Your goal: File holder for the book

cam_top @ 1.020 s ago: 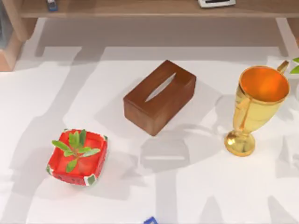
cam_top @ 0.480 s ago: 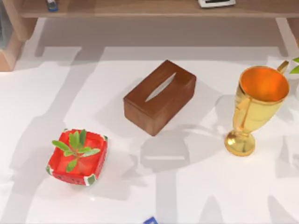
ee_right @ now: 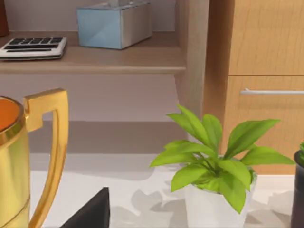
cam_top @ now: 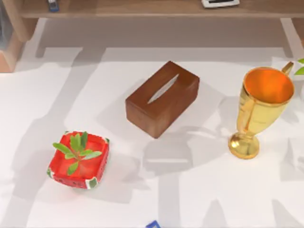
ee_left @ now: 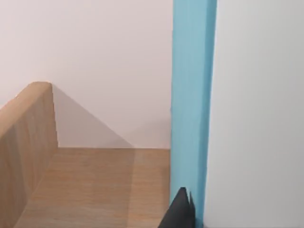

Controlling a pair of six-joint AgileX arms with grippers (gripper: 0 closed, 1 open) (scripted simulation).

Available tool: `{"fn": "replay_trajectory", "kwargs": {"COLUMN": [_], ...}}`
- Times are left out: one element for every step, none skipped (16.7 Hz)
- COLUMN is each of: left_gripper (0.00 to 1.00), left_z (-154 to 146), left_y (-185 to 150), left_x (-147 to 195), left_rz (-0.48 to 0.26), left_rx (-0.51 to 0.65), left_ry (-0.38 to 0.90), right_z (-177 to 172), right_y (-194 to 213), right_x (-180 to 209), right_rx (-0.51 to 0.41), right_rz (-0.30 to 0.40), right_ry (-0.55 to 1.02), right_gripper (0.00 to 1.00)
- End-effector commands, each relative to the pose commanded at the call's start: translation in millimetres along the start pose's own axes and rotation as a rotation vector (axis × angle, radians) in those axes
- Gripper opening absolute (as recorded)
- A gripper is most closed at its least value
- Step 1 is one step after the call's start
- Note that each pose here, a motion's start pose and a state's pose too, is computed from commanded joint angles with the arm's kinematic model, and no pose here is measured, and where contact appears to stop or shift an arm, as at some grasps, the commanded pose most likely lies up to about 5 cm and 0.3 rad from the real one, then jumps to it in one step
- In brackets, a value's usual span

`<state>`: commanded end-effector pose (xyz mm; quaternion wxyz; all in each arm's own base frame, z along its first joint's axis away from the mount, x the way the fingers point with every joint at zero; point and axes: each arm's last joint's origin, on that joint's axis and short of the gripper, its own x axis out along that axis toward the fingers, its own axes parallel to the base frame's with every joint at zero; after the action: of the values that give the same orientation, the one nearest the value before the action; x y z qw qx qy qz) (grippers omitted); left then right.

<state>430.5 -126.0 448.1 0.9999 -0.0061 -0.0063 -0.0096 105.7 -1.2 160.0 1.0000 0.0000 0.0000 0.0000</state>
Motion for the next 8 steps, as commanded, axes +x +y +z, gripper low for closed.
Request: {"fn": "replay_trajectory", "kwargs": {"left_gripper": [0.0, 0.0, 0.0, 0.0, 0.0, 0.0, 0.0, 0.0], "left_z": [0, 0, 2, 2, 6, 12, 21, 29], "left_y": [0, 0, 1, 1, 4, 11, 22, 36], "left_x": [0, 0, -1, -1, -3, -6, -10, -14], "left_rz": [0.0, 0.0, 0.001, 0.001, 0.005, 0.015, 0.032, 0.057], "left_rx": [0.0, 0.0, 0.0, 0.0, 0.002, 0.009, 0.021, 0.041], "left_ry": [0.0, 0.0, -0.004, -0.004, -0.018, -0.043, -0.075, -0.109], "right_z": [0, 0, 0, 0, 0, 0, 0, 0], "right_y": [0, 0, 0, 0, 0, 0, 0, 0], "right_x": [0, 0, 0, 0, 0, 0, 0, 0], "right_rx": [0.0, 0.0, 0.0, 0.0, 0.0, 0.0, 0.0, 0.0], "right_rz": [0.0, 0.0, 0.0, 0.0, 0.0, 0.0, 0.0, 0.0], "right_ry": [0.0, 0.0, 0.0, 0.0, 0.0, 0.0, 0.0, 0.0], "right_gripper": [1.0, 1.0, 1.0, 1.0, 1.0, 1.0, 1.0, 1.0]}}
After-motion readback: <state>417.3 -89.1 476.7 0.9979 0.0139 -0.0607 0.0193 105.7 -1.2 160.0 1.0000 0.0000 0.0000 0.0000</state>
